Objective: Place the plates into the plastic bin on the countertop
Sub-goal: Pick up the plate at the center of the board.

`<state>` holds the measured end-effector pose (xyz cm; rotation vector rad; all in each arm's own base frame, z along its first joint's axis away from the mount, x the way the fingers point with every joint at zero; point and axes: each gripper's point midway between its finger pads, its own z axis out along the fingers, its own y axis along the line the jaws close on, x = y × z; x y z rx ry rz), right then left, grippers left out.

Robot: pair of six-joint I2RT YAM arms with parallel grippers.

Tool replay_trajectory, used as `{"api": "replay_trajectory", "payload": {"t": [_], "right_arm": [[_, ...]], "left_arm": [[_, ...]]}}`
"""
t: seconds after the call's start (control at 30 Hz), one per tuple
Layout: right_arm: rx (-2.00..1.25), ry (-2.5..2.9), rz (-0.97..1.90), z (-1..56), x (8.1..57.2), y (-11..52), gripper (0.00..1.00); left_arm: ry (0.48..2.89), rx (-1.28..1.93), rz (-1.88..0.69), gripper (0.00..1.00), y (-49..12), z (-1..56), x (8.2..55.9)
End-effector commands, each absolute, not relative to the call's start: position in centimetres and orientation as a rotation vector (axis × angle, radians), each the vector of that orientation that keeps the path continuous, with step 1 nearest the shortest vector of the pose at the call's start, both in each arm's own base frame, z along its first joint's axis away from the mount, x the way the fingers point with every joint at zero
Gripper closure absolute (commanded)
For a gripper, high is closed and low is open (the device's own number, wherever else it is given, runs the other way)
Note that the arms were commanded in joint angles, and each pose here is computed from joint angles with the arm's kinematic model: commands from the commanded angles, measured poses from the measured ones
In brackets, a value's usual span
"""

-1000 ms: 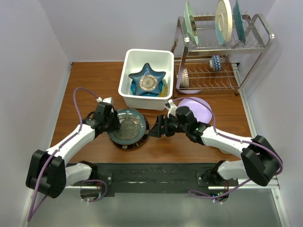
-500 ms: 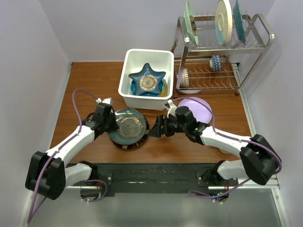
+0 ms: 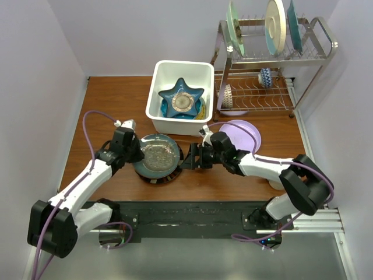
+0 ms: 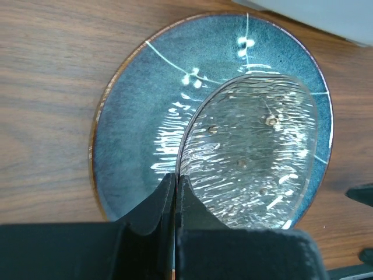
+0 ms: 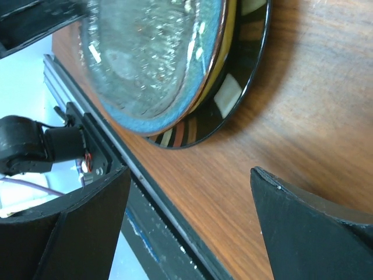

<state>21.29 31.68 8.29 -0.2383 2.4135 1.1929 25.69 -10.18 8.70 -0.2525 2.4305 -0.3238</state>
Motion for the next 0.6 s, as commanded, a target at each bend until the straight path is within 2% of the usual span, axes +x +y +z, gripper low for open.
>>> {"api": "replay_trajectory", "payload": {"t": [0.0, 0.13, 0.23, 0.4, 0.57], "right_arm": [[-0.226, 2.296, 1.229, 10.8, 23.6, 33.5, 0.14], [-0.205, 2.276, 1.212, 11.2, 24.7, 33.9, 0.18], [-0.195, 2.271, 1.209, 11.4, 25.4, 34.4, 0.26], [-0.151, 2.289, 1.220, 10.4, 26.3, 35.3, 0.47], [-0.104, 2.306, 1.232, 9.2, 26.7, 35.7, 0.57]], "left_arm": [[2.326, -0.272, -0.330, 1.00, -9.5, 12.7, 27.0], [2.322, -0.276, -0.324, 1.00, -8.9, 13.8, 26.8], [2.296, -0.284, -0.324, 1.00, -8.4, 14.9, 26.9], [2.255, -0.294, -0.286, 1.00, -6.9, 17.0, 27.1], [2.226, -0.309, -0.249, 1.00, -5.2, 18.5, 27.2]]}}
